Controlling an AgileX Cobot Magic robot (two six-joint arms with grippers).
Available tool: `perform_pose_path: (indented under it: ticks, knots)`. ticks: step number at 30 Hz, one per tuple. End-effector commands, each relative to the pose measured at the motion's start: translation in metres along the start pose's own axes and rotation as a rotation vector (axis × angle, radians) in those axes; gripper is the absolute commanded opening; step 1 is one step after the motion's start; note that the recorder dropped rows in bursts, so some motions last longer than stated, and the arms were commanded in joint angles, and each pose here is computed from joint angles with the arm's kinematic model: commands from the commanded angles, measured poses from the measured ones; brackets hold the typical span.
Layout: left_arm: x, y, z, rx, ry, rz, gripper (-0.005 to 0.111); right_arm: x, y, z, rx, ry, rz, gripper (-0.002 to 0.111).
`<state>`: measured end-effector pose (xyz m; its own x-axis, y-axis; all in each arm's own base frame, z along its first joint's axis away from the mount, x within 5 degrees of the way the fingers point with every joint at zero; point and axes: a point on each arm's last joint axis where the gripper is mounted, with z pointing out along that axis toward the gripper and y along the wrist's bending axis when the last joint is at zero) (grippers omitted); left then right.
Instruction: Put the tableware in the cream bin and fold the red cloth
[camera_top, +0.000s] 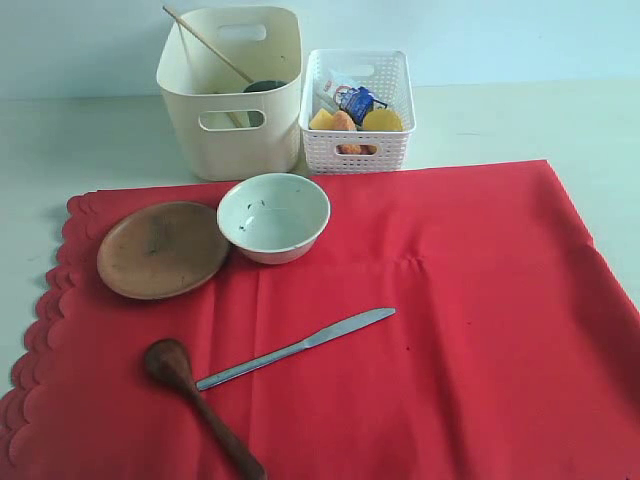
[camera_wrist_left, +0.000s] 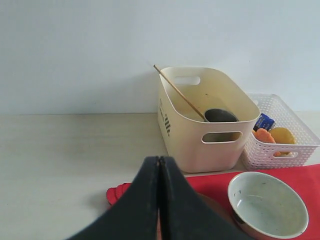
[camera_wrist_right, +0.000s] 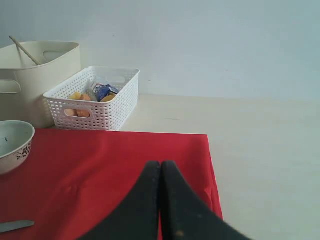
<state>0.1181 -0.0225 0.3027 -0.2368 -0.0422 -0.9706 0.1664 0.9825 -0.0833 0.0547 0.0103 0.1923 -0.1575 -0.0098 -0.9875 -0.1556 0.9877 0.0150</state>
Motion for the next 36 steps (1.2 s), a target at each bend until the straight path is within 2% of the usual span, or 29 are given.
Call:
perform_pose_path:
  ticks: [1,8,17,22,26,27,30,32,36]
  knots:
    - [-0.003,-0.001,0.0,0.005,-0.019,0.002,0.0,0.001,0.0,0.0,0.006,-0.005,-0.005,0.0]
    - [-0.001,-0.001,0.005,0.007,0.008,0.002,0.0,0.001,0.0,0.0,0.006,-0.005,-0.005,0.0]
    - [0.016,0.0,0.044,-0.005,0.17,-0.017,0.0,0.001,0.0,0.0,0.006,-0.005,-0.005,0.0]
    - [0.03,0.0,0.068,-0.016,0.288,-0.066,0.001,0.001,0.0,0.0,0.006,-0.005,-0.005,0.0]
    - [0.035,-0.001,0.085,-0.027,0.41,-0.091,0.014,0.001,0.0,0.0,0.006,-0.005,-0.005,0.0]
    - [0.035,-0.004,0.095,-0.021,0.47,-0.083,0.024,0.001,0.0,0.0,0.006,-0.005,-0.005,0.0]
    - [0.038,-0.012,0.114,0.001,0.56,-0.066,0.041,0.001,0.0,0.0,0.006,-0.005,-0.005,0.0]
    - [0.041,-0.024,0.132,0.035,0.62,-0.034,0.045,0.001,0.0,0.0,0.006,-0.005,-0.005,0.0]
    - [0.039,-0.045,0.174,0.084,0.692,0.019,0.045,0.001,0.0,0.0,0.006,-0.005,-0.005,0.0]
